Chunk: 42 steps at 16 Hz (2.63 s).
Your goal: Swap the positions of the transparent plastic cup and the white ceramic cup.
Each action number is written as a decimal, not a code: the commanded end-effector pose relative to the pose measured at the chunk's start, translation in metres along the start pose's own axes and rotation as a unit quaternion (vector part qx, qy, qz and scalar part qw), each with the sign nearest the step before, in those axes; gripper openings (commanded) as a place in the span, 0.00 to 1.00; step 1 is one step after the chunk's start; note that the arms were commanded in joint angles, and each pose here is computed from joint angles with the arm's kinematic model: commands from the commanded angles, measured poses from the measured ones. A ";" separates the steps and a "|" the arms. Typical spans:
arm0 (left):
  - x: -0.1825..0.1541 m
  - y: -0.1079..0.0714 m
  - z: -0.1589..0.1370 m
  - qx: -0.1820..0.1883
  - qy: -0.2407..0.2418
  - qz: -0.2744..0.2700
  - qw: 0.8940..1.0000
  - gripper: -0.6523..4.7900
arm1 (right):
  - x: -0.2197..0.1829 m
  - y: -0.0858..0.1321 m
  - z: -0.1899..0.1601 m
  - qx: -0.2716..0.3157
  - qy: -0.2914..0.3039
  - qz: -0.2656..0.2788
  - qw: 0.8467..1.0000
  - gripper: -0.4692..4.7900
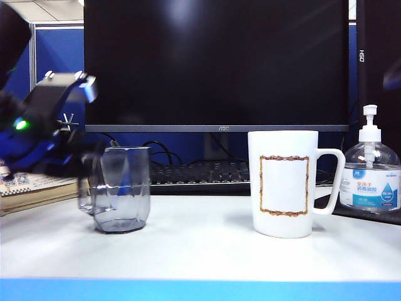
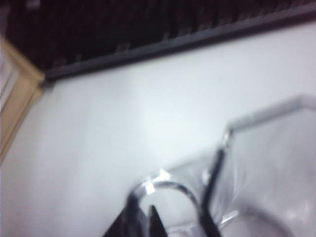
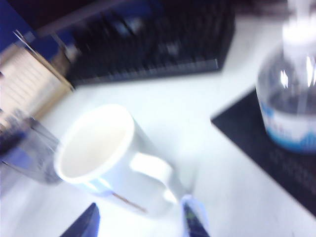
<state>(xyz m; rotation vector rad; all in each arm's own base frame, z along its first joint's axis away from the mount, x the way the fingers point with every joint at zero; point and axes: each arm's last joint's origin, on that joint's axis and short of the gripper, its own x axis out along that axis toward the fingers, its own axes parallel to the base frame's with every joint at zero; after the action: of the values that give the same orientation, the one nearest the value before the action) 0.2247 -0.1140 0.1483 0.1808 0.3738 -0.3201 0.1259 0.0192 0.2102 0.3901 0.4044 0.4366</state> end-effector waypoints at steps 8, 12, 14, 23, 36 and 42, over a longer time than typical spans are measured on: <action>0.031 -0.008 -0.004 0.003 0.044 -0.044 0.998 0.11 | 0.049 -0.014 -0.007 0.004 0.071 0.011 0.997 0.57; 0.030 -0.008 -0.007 -0.005 0.062 -0.045 0.997 0.11 | 0.069 -0.008 -0.016 -0.018 0.078 -0.006 0.997 0.57; 0.030 -0.009 -0.008 -0.004 0.067 -0.052 0.996 0.11 | 0.076 -0.009 -0.017 -0.022 0.075 -0.010 0.997 0.57; 0.030 -0.010 -0.011 -0.005 0.082 -0.067 0.994 0.11 | 0.104 -0.021 -0.023 -0.031 0.052 -0.003 0.998 0.57; 0.028 -0.015 -0.012 -0.051 0.095 -0.160 0.981 0.11 | 0.122 -0.031 -0.031 -0.035 0.032 -0.009 0.999 0.08; 0.039 -0.019 0.020 -0.057 0.103 -0.218 0.969 0.11 | 0.125 -0.026 -0.015 -0.023 0.009 -0.013 1.000 0.08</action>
<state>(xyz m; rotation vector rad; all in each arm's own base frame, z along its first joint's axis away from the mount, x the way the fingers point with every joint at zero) 0.2595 -0.1469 0.1514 -0.0025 0.5773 -0.7108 0.2261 0.0604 0.1366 0.3174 0.4862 0.4161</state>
